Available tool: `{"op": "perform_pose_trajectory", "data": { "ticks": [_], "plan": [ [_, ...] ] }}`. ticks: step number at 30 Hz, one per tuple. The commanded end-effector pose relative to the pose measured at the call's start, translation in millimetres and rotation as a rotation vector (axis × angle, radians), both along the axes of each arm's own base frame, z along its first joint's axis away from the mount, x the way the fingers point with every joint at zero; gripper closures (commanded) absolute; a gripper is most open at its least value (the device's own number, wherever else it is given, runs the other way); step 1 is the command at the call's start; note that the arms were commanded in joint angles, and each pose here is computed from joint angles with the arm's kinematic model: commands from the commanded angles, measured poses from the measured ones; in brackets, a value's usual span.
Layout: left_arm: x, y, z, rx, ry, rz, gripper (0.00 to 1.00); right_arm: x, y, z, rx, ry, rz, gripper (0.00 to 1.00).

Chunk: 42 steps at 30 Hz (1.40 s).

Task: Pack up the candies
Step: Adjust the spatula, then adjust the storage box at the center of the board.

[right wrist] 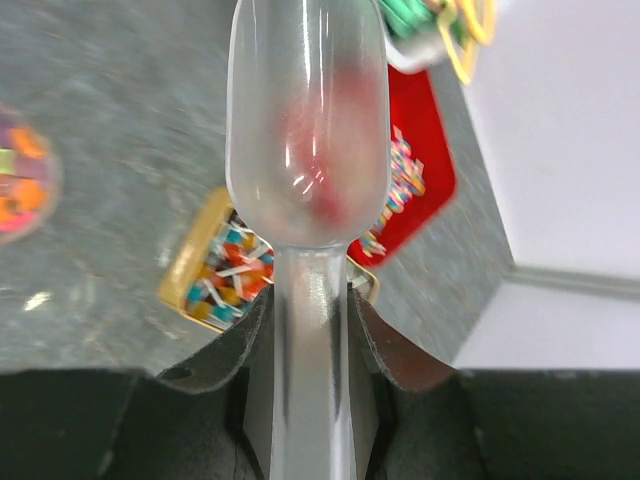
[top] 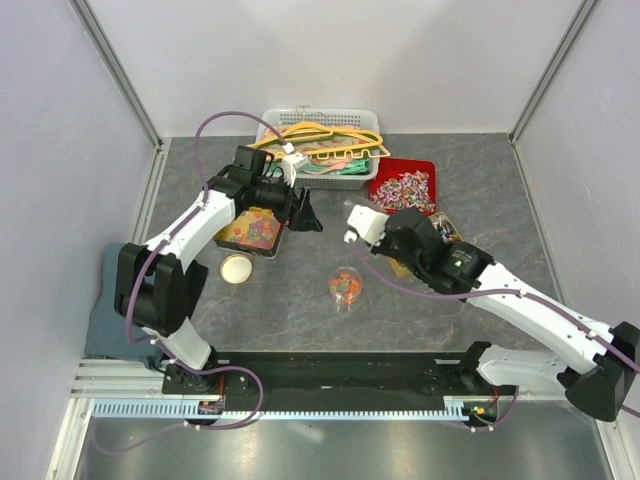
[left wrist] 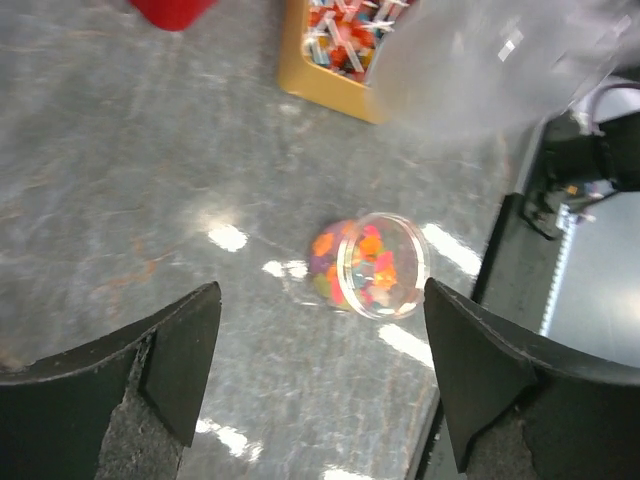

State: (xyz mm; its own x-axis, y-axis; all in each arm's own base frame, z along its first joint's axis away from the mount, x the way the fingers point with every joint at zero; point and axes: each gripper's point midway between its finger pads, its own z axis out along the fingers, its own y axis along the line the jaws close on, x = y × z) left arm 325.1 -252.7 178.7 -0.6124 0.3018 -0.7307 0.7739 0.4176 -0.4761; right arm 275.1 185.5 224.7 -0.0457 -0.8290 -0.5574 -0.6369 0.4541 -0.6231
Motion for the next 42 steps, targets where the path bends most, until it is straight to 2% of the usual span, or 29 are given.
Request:
{"op": "perform_pose_trajectory", "data": {
  "ticks": [1, 9, 13, 16, 20, 27, 37, 42],
  "plan": [
    [24.6, 9.0, 9.9, 0.084, -0.092, 0.091, 0.11, 17.5, -42.1, 26.3, 0.04, -0.127, -0.172, 1.0],
    [49.1, -13.9, -25.9, 0.213, -0.048, 0.173, 0.11, 14.9, -121.0, 27.7, 0.083, -0.201, -0.435, 1.0],
    [47.2, -44.0, -47.9, 0.266, -0.017, 0.152, 0.11, 10.4, -151.2, 30.1, 0.129, -0.248, -0.55, 1.0],
    [42.0, -70.5, -47.8, 0.268, -0.018, 0.109, 0.11, 4.1, -165.8, 25.5, 0.15, -0.257, -0.588, 1.0],
    [31.4, -104.4, -61.6, 0.299, -0.014, 0.047, 0.11, -2.4, -175.5, 15.9, 0.155, -0.26, -0.616, 1.0],
    [28.3, -144.0, -74.9, 0.355, 0.017, 0.082, 0.11, -8.5, -183.5, 16.1, 0.19, -0.278, -0.643, 1.0],
    [25.4, -159.9, -113.7, 0.483, 0.01, 0.149, 0.11, -19.6, -200.4, 28.2, 0.254, -0.34, -0.699, 1.0],
    [21.8, -173.0, -110.5, 0.461, 0.013, 0.131, 0.11, -20.6, -200.4, 24.5, 0.273, -0.332, -0.695, 1.0]
  ]
}}
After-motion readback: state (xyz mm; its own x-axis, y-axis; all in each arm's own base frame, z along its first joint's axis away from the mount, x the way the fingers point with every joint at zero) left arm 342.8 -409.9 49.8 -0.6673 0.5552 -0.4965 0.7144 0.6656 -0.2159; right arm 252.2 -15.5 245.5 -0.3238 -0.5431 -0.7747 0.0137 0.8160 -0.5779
